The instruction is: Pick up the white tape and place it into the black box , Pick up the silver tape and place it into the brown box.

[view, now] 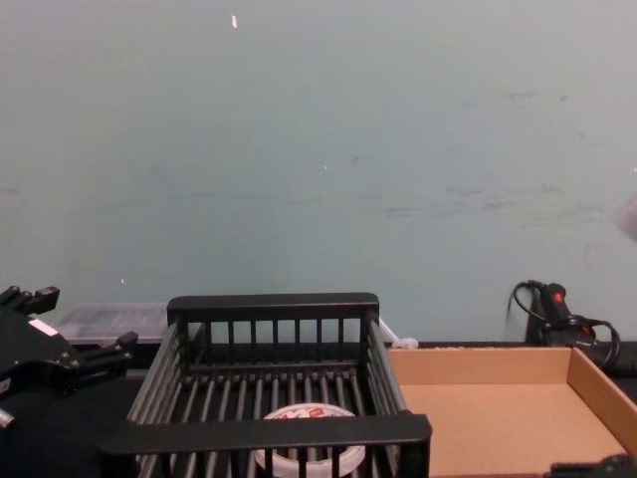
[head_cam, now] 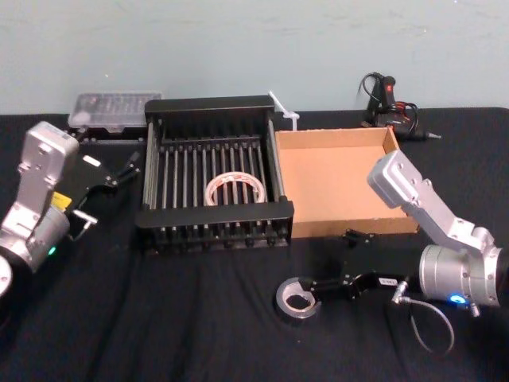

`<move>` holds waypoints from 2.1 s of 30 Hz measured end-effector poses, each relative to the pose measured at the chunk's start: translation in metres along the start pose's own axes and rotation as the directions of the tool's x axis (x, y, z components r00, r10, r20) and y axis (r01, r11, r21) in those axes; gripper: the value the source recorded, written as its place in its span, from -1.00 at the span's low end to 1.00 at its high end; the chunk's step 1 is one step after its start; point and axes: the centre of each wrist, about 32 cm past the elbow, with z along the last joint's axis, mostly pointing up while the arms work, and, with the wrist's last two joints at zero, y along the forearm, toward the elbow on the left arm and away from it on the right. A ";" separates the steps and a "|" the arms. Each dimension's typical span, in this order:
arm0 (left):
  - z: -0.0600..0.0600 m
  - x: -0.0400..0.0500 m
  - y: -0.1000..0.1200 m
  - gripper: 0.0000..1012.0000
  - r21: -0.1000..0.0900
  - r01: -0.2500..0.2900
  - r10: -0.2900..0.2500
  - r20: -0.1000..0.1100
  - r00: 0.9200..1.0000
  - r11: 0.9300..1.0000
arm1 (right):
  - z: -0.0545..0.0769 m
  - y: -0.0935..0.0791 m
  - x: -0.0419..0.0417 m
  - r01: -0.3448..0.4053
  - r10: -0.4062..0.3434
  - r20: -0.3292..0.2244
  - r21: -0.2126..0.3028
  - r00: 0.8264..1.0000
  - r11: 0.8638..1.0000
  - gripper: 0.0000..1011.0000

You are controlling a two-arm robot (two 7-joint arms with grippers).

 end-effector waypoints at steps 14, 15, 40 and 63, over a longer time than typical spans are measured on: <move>0.000 0.0000 0.000 0.98 0.000 0.000 0.000 0.000 1.000 1.000 | -0.005 0.009 0.0008 -0.024 0.025 0.012 -0.050 1.000 0.998 0.98; 0.000 0.0000 0.000 0.98 0.000 0.000 0.000 0.000 1.000 1.000 | -0.005 0.009 0.0008 -0.024 0.025 0.012 -0.050 1.000 0.998 0.98; 0.000 0.0000 0.000 0.98 0.000 0.000 0.000 0.000 1.000 1.000 | -0.010 0.026 0.0045 -0.026 0.026 -0.004 -0.088 1.000 0.996 0.98; 0.000 0.0000 0.000 0.98 0.000 0.000 0.000 0.000 1.000 1.000 | -0.010 0.031 0.0047 -0.033 0.033 0.000 -0.093 0.999 0.995 0.98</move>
